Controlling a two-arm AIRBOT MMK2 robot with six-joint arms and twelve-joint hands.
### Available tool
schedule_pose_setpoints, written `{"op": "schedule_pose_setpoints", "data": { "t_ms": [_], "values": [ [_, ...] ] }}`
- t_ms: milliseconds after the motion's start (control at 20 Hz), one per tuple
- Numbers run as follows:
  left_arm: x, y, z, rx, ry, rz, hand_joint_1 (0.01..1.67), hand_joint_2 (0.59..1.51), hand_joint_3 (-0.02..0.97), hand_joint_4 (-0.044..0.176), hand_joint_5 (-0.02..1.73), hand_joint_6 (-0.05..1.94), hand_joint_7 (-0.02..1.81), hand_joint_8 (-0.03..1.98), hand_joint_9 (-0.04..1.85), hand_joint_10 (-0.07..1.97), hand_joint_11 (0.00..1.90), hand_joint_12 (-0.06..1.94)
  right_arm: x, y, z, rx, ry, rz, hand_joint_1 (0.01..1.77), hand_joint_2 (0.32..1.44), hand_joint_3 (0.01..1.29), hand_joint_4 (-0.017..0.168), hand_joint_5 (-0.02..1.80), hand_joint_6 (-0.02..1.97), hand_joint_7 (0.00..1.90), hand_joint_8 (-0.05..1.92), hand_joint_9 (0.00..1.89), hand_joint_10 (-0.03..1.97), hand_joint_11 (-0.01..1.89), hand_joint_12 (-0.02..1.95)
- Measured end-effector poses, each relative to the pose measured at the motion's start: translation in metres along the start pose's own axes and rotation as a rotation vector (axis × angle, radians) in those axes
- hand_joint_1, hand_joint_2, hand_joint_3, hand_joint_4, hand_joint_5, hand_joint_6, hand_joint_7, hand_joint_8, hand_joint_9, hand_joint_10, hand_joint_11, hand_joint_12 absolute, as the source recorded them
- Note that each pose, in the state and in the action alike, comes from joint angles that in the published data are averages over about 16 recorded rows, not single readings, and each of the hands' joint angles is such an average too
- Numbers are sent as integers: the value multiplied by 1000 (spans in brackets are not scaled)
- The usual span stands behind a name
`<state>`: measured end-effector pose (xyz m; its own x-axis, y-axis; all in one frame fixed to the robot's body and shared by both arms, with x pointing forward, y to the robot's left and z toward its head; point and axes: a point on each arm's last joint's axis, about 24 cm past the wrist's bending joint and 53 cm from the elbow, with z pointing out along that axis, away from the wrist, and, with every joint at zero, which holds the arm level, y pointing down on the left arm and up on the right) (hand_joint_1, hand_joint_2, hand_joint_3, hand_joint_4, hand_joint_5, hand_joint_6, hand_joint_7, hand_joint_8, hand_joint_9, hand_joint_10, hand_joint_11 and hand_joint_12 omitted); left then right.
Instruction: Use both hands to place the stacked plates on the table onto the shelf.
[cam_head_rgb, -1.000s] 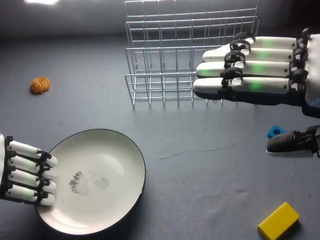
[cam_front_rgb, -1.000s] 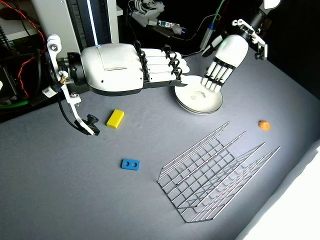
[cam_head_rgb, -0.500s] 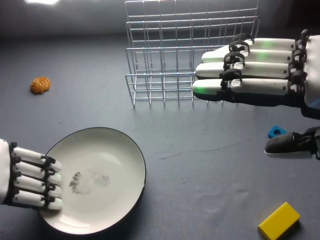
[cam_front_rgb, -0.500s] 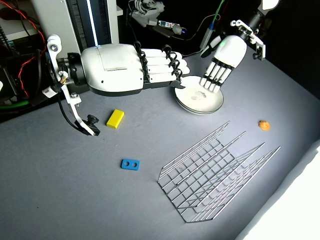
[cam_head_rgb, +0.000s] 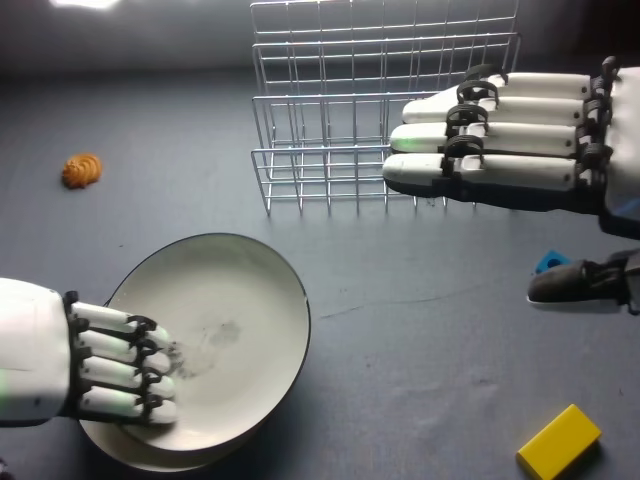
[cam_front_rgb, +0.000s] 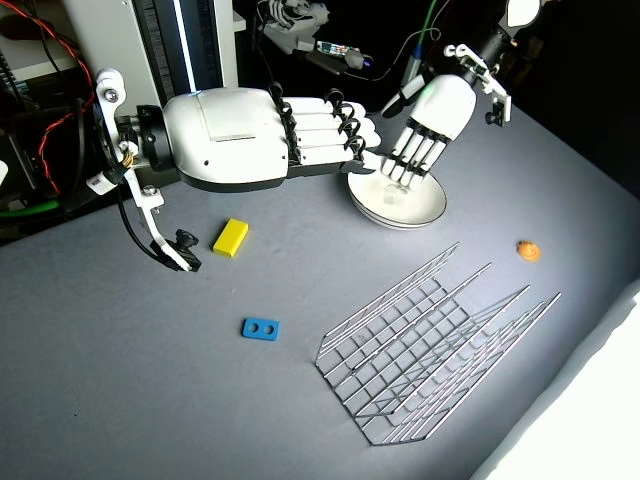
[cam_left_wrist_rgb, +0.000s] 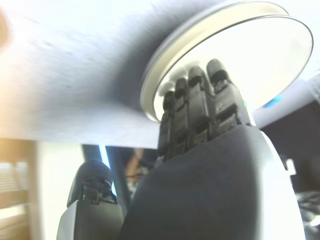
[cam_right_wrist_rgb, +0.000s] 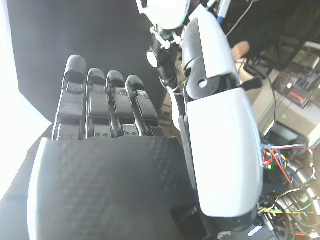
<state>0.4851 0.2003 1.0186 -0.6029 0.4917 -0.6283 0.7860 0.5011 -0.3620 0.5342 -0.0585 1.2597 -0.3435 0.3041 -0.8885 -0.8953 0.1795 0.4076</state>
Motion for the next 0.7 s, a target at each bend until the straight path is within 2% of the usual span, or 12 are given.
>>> {"op": "schedule_pose_setpoints", "data": {
  "t_ms": [350, 700],
  "values": [
    [-13, -8, 18, 8, -65, -81, 16, 1151, 10, -6, 209, -13, 179, -3, 165, -7, 17, 295, 22, -3, 29, -11, 17, -119, 1095, 1063, 20, 2, 27, 18, 22, 12, 19, 8, 21, 359],
    [-26, -12, 30, 16, -117, -141, 15, 1147, 10, -5, 213, -14, 170, -6, 158, -15, 16, 294, 50, -18, 71, 32, 52, -236, 1068, 1061, 20, 5, 22, 18, 18, 11, 16, 8, 21, 262]
  ]
}}
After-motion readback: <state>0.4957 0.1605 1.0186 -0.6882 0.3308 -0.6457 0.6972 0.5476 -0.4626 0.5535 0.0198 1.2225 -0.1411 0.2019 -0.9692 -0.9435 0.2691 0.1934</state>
